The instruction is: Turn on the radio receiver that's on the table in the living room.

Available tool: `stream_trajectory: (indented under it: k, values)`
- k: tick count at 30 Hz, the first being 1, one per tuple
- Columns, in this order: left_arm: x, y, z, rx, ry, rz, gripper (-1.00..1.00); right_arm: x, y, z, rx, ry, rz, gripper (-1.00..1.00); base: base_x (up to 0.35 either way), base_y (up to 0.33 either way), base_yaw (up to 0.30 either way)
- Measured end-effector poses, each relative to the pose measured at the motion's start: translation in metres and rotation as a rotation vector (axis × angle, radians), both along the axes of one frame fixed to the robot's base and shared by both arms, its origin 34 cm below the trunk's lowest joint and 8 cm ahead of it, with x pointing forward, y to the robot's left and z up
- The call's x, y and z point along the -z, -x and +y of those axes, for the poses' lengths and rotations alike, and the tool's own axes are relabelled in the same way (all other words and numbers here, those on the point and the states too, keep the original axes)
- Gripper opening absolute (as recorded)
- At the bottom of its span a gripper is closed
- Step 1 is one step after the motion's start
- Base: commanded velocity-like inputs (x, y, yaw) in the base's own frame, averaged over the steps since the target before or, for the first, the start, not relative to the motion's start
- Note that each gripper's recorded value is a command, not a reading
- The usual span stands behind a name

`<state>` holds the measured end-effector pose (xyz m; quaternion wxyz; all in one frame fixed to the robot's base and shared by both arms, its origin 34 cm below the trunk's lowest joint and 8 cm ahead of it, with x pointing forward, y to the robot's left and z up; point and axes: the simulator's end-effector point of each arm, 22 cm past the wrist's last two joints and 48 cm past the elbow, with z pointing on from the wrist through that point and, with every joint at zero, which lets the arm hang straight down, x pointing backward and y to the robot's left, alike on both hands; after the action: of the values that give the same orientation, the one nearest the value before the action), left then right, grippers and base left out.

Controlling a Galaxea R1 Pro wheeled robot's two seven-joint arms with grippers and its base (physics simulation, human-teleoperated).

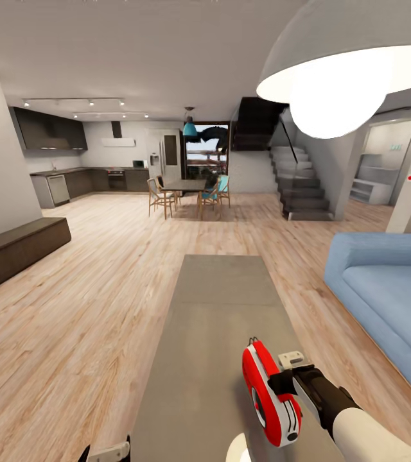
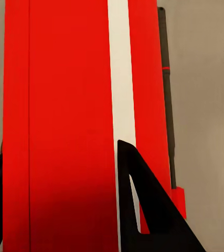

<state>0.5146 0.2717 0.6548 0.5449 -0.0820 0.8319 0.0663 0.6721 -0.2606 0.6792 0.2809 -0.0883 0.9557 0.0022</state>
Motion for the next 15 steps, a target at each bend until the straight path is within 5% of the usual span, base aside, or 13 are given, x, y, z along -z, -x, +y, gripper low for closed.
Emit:
stream_trajectory:
  k: [15]
  values:
    - [-0.023, 0.000, 0.000, 0.001, 0.000, 0.001, 1.00, -0.023, 0.000, 0.000, -0.001, 0.003, -0.001, -1.00, 0.000, 0.000, 0.000]
